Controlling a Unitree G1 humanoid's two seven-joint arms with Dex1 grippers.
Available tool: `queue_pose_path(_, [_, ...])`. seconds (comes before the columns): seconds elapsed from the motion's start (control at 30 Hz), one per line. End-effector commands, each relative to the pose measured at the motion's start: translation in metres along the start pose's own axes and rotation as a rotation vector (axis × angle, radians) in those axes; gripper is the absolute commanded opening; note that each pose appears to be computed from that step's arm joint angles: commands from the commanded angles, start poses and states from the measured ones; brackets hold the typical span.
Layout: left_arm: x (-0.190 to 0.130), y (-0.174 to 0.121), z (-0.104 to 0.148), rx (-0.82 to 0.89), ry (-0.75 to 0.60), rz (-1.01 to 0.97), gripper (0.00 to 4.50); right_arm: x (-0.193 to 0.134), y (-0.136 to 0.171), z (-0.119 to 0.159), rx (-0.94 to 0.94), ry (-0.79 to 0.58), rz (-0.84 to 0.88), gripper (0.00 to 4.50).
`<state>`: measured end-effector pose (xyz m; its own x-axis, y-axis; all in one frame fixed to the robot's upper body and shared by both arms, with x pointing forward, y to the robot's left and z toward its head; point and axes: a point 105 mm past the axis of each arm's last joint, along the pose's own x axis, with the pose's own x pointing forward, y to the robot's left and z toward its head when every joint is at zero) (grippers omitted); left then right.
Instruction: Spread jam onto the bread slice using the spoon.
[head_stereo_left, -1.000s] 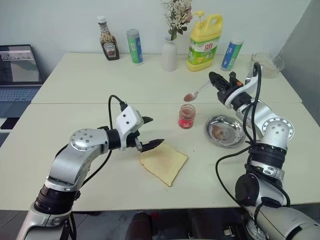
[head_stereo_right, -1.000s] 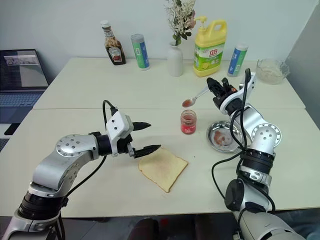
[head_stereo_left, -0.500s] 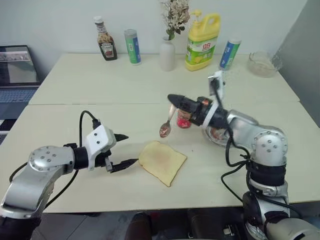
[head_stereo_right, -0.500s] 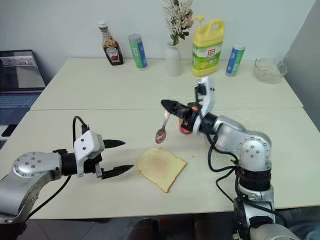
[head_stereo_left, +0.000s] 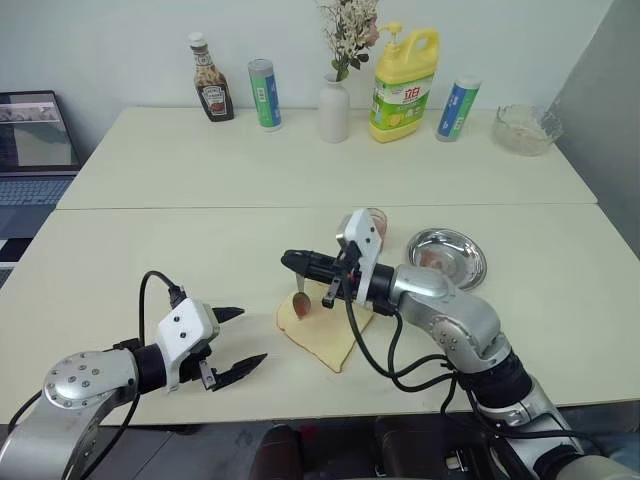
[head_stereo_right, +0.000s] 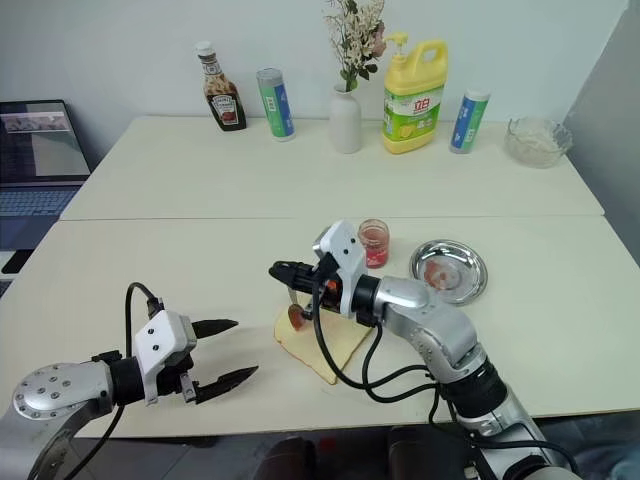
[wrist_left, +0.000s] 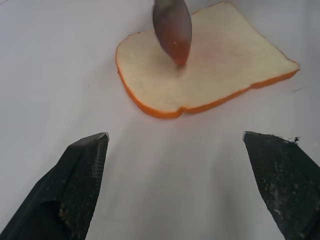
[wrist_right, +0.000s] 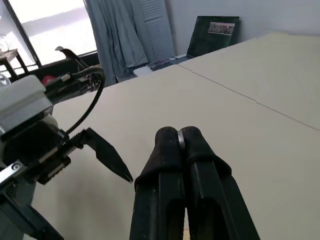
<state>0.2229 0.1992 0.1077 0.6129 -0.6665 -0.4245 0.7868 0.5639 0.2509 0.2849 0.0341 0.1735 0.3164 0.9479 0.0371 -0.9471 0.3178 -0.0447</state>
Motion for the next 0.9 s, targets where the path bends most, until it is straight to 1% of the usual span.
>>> queue_pose_path(0.03, [0.003,-0.003,0.007,0.042,-0.027,0.009,4.5,0.0,0.001,0.02,-0.106,-0.083,0.012,0.01])
queue_pose_path(0.2, [0.007,-0.004,0.009,0.048,-0.039,0.005,4.5,0.0,-0.001,0.021,-0.154,-0.088,0.005,0.01])
queue_pose_path(0.4, [0.011,0.0,0.014,0.062,-0.052,0.003,4.5,-0.004,0.001,0.016,-0.223,-0.057,0.034,0.01])
queue_pose_path(0.57, [0.014,-0.001,0.016,0.07,-0.057,-0.006,4.5,-0.012,0.004,0.01,-0.286,-0.016,0.066,0.01])
queue_pose_path(0.77, [0.015,0.001,0.016,0.076,-0.058,-0.01,4.5,-0.023,0.007,0.006,-0.289,0.022,0.093,0.01])
queue_pose_path(0.9, [0.017,0.0,0.016,0.084,-0.06,-0.02,4.5,-0.031,0.009,0.012,-0.33,0.033,0.122,0.01])
